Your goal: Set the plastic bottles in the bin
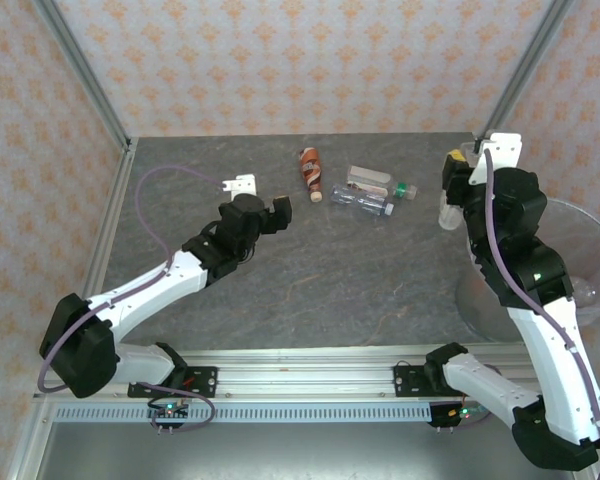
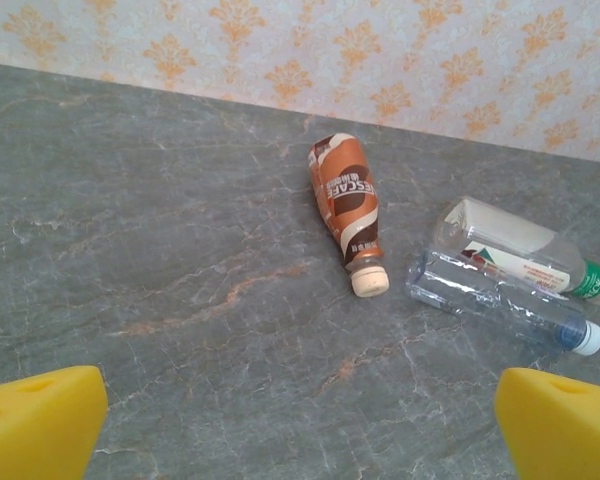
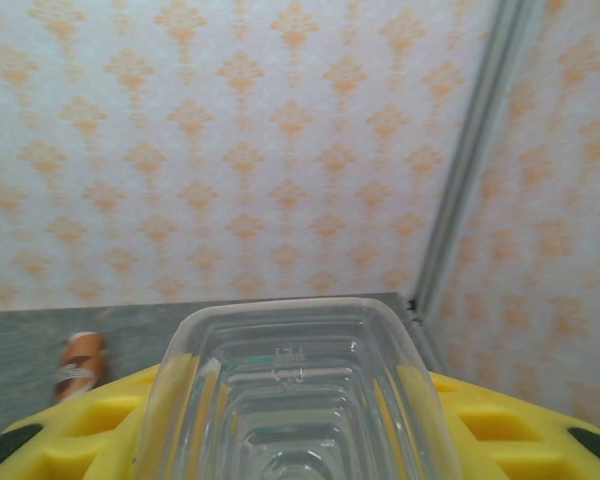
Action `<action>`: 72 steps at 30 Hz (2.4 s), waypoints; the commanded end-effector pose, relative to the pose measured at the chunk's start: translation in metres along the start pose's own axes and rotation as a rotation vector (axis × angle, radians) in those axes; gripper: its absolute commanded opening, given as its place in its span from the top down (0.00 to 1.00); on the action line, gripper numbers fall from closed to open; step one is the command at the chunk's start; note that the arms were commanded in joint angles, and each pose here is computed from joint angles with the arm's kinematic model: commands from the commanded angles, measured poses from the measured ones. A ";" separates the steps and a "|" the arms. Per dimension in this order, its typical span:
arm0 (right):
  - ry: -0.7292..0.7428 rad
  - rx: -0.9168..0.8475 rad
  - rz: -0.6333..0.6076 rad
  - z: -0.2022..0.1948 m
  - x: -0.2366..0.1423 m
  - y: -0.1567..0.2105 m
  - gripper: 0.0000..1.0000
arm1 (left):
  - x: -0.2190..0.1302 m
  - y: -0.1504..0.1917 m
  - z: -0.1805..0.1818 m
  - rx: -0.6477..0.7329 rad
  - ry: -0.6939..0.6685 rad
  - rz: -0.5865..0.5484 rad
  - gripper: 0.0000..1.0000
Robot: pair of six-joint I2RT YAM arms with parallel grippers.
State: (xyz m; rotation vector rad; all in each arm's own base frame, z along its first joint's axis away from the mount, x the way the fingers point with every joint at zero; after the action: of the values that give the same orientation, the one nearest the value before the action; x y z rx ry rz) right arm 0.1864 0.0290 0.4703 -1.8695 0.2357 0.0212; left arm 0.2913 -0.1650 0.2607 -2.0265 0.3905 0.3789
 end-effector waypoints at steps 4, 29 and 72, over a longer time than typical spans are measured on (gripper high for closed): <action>0.262 -0.070 -0.020 -0.031 -0.014 -0.014 0.77 | 0.001 -0.008 -0.005 -0.042 0.005 -0.017 0.00; 0.936 -0.047 0.224 -0.110 0.003 0.050 0.74 | 0.005 -0.008 -0.012 -0.035 0.018 0.025 0.00; 0.884 0.027 0.543 -0.108 0.035 0.142 0.01 | 0.025 -0.003 -0.032 -0.032 0.050 0.141 0.00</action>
State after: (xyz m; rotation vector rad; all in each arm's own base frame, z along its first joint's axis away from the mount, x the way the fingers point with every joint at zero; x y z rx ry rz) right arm 0.1885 -0.1222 0.3615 -1.6743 1.3875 -0.4826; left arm 0.3141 -0.1937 0.2565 -2.0289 0.5668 0.4361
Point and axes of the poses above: each hand's point on the last joint's axis, 136 mm out from that joint toward the fingers, its own x axis out along the fingers, its own z axis along the line the jaws close on, y = z × x, the point moved 9 cm from there along -x, back along the fingers, and after that the axes turned 13 degrees about -x, right-handed, at the moved point
